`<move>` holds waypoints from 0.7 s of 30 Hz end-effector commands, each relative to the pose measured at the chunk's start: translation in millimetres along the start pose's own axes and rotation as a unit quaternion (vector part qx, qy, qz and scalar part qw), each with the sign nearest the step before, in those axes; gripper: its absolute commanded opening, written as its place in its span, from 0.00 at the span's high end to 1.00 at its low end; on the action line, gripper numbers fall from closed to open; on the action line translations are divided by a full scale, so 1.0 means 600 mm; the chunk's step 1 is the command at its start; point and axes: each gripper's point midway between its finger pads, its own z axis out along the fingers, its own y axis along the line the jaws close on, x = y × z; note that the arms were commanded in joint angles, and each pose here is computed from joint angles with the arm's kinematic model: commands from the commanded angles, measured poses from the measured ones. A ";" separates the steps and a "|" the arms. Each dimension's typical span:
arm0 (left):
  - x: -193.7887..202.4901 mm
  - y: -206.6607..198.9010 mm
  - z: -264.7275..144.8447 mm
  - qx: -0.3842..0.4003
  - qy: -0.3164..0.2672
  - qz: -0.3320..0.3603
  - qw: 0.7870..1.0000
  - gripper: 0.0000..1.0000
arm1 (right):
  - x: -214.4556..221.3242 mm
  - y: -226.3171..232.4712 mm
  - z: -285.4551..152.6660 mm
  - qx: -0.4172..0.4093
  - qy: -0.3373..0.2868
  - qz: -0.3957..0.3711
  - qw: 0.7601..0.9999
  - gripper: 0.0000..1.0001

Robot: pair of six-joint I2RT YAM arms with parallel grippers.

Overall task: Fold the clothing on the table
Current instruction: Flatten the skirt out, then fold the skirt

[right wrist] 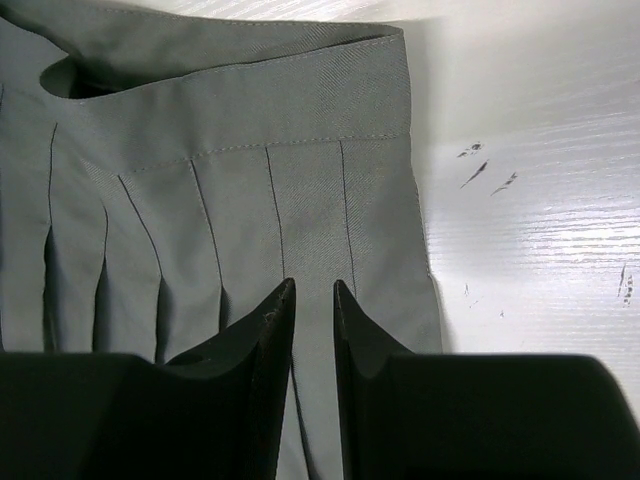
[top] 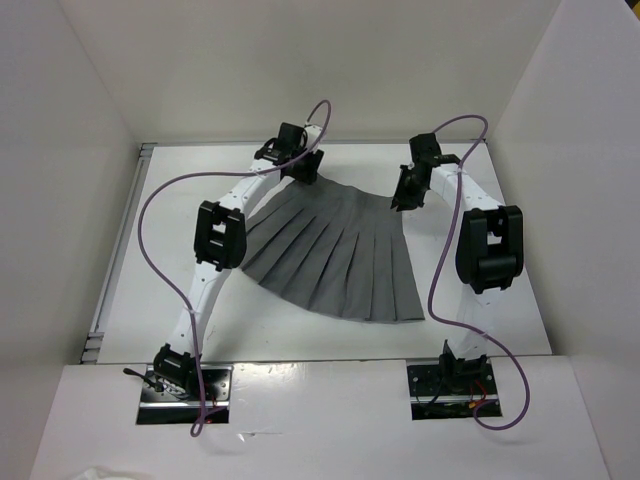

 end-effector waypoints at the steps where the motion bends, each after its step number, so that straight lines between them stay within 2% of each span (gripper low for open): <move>1: -0.058 0.017 -0.042 -0.029 -0.031 0.020 0.999 0.39 | -0.016 0.004 -0.009 -0.004 -0.006 -0.003 1.000 0.73; 11: -0.027 0.067 -0.014 -0.065 -0.022 0.014 0.998 0.39 | -0.006 0.001 0.002 -0.002 0.008 -0.002 1.000 0.73; 19: -0.012 0.047 0.002 -0.030 -0.017 0.013 0.999 0.39 | -0.005 0.001 0.004 -0.001 0.012 -0.001 1.000 0.73; 21: 0.012 0.040 0.014 -0.017 -0.001 0.011 1.000 0.39 | -0.005 0.001 0.004 -0.001 0.012 -0.001 1.000 0.73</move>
